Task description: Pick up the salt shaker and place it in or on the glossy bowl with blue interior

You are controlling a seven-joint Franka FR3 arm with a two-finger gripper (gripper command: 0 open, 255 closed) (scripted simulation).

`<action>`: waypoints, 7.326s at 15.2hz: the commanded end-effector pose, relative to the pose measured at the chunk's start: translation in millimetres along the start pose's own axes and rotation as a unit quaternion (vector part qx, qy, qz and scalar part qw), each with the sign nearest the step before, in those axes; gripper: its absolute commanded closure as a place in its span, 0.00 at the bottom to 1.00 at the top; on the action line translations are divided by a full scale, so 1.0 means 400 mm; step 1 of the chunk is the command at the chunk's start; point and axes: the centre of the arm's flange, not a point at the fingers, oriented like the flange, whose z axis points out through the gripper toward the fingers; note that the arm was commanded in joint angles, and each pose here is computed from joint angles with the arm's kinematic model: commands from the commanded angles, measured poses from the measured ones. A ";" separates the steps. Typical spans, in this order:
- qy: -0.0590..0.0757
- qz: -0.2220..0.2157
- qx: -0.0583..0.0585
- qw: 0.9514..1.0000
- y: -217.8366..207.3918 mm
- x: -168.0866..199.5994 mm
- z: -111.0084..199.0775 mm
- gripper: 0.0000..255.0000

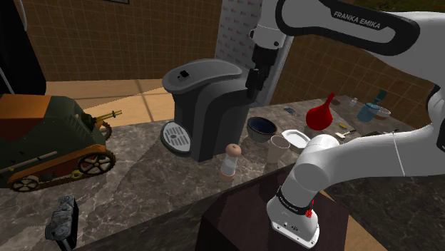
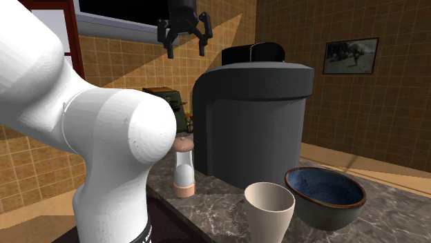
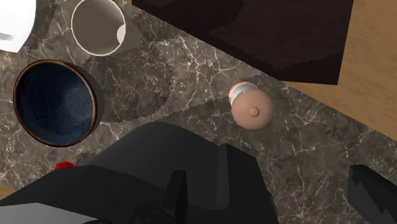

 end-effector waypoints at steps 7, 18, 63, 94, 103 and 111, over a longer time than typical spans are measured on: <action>-0.031 0.000 -0.029 0.999 -0.072 0.040 0.192 0.00; -0.089 -0.001 -0.081 0.993 -0.175 0.080 0.559 0.00; -0.092 -0.001 -0.084 0.992 -0.150 0.061 0.426 1.00; -0.092 -0.001 -0.084 0.992 0.416 0.042 0.181 1.00; -0.092 -0.001 -0.084 0.992 0.711 0.033 0.145 1.00; -0.092 -0.001 -0.084 0.992 0.881 0.028 0.163 1.00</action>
